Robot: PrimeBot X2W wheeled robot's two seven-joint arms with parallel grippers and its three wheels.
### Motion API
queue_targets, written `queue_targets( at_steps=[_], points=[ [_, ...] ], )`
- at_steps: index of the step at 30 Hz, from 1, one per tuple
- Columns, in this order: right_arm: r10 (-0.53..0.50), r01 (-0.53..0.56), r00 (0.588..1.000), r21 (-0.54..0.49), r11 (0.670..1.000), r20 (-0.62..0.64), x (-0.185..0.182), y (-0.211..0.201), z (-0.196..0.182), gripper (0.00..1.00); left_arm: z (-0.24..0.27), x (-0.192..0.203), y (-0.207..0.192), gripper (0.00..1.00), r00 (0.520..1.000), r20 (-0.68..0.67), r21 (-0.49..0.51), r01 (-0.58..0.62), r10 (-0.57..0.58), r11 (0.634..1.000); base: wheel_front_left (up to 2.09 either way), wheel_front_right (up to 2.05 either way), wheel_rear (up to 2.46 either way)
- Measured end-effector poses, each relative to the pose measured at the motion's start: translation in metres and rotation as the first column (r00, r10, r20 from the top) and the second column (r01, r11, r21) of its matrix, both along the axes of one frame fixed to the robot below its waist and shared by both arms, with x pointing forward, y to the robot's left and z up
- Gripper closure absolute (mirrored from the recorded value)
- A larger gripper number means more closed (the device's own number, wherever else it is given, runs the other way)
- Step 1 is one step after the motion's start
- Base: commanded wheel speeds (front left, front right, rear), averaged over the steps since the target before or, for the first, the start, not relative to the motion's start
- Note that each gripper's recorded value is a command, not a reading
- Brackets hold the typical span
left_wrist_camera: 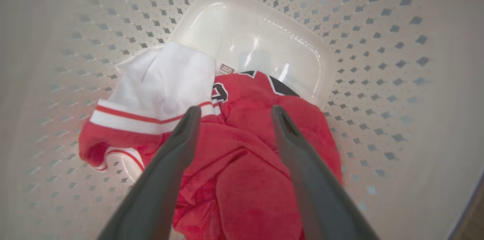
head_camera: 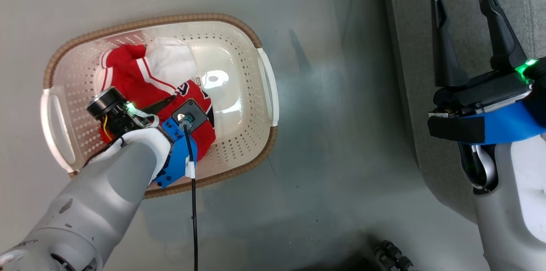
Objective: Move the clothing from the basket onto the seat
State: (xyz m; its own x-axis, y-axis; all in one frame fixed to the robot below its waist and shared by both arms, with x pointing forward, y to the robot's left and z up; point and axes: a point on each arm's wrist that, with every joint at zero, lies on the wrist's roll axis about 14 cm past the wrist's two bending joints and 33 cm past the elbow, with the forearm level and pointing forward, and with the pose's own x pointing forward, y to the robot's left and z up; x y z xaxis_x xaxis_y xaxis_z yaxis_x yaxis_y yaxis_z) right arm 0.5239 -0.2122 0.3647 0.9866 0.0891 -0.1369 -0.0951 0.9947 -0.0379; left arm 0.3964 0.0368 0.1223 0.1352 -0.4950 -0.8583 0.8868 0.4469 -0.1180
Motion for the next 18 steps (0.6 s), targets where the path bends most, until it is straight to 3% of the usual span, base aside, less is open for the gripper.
queue_targets(
  at_steps=[9,18],
  points=[
    [0.006,-0.006,0.999,-0.012,1.000,-0.038,0.004,-0.001,-0.026,0.00,-0.041,-0.015,0.023,0.00,0.991,-0.130,0.172,0.048,-0.025,0.984,0.00,0.00,0.00],
    [0.017,-0.018,0.998,-0.012,1.000,-0.055,0.008,0.002,-0.047,0.00,-0.072,-0.019,0.037,0.00,0.975,-0.221,0.273,0.049,0.013,0.961,0.00,0.00,0.00]
  ],
)
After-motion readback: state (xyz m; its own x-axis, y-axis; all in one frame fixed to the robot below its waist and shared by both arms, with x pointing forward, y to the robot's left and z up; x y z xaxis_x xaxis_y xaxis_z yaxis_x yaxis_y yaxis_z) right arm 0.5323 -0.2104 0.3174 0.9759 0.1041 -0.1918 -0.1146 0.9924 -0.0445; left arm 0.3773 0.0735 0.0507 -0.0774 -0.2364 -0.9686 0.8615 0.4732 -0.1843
